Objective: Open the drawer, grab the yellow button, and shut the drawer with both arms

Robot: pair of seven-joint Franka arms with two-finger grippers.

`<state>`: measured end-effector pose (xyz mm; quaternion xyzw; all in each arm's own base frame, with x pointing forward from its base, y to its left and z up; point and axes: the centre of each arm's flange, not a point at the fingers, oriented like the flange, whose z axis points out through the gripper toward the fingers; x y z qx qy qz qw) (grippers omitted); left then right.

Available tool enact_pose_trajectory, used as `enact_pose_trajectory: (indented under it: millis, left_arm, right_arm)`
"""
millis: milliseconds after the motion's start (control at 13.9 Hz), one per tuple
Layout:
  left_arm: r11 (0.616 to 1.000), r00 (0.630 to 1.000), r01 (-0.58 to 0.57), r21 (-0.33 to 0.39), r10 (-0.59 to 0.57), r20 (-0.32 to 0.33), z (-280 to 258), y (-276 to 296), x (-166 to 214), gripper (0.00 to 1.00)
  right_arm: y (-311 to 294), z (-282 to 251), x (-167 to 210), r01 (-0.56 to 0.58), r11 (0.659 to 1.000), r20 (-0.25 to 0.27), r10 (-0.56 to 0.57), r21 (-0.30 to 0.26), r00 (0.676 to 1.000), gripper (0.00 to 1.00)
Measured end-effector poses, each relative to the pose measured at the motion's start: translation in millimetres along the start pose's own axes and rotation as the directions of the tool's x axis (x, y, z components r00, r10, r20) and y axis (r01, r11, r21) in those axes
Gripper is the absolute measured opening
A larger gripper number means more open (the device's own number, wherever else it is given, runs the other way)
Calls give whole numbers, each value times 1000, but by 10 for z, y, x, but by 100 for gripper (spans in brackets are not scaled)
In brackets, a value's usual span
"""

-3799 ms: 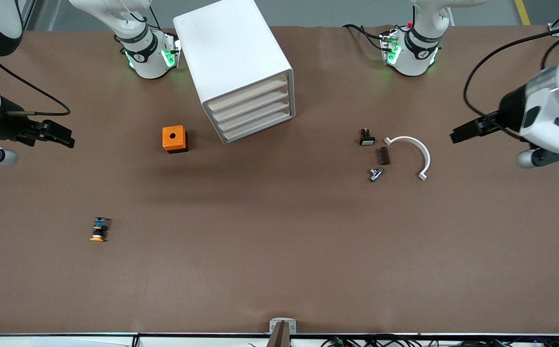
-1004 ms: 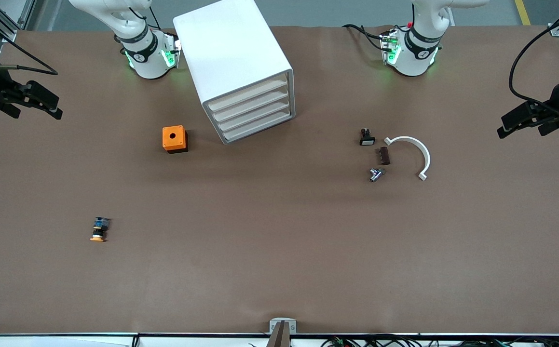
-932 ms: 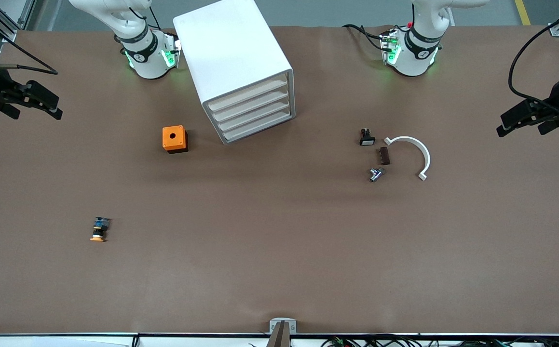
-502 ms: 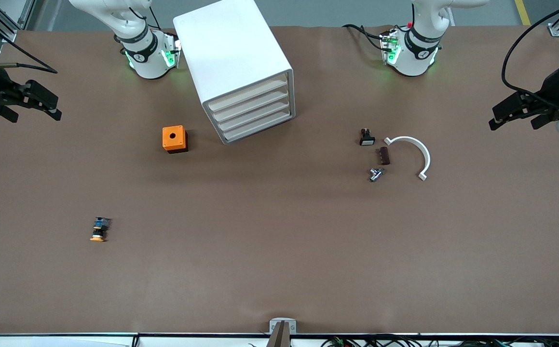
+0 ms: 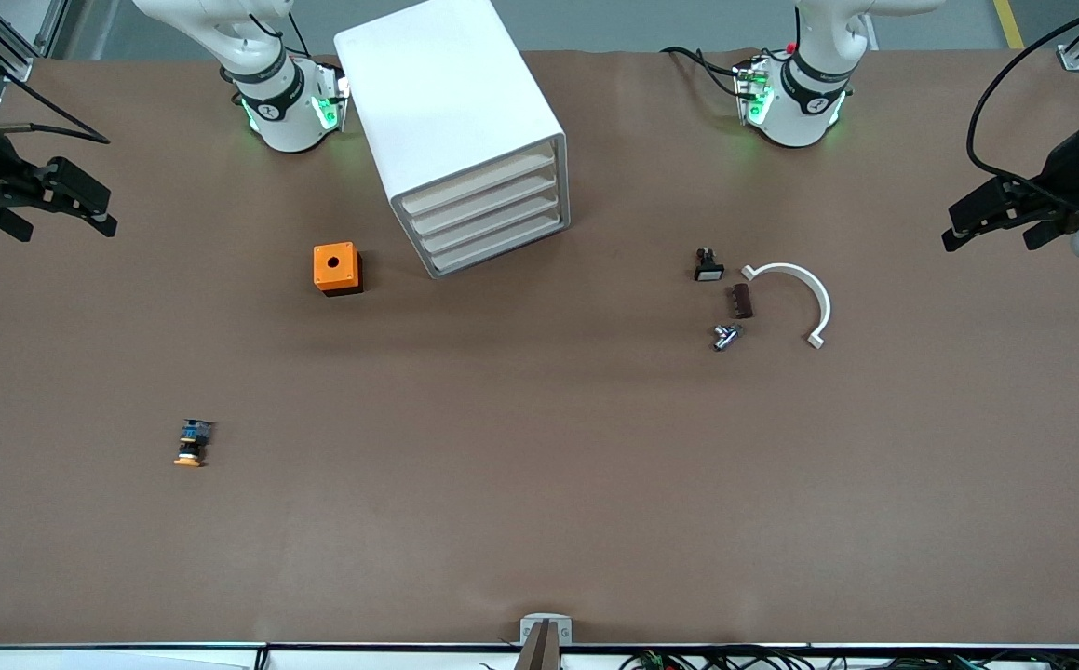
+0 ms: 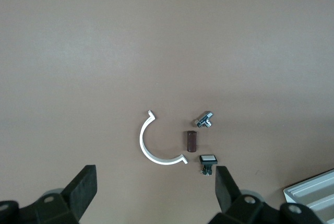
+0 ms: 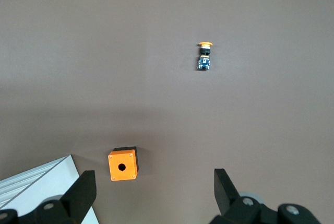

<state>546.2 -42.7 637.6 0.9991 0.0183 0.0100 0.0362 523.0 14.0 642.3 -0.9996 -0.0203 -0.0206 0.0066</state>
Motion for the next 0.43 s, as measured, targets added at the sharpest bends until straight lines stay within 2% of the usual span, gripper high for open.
enact_pose_trajectory:
  millis: [430]
  left_arm:
    - [1000, 1000, 4, -2, -4, -19, -91, -24, 6, 100]
  right_arm:
    - [5, 15, -3, -1, 1000, 4, 1, 0, 1000, 100]
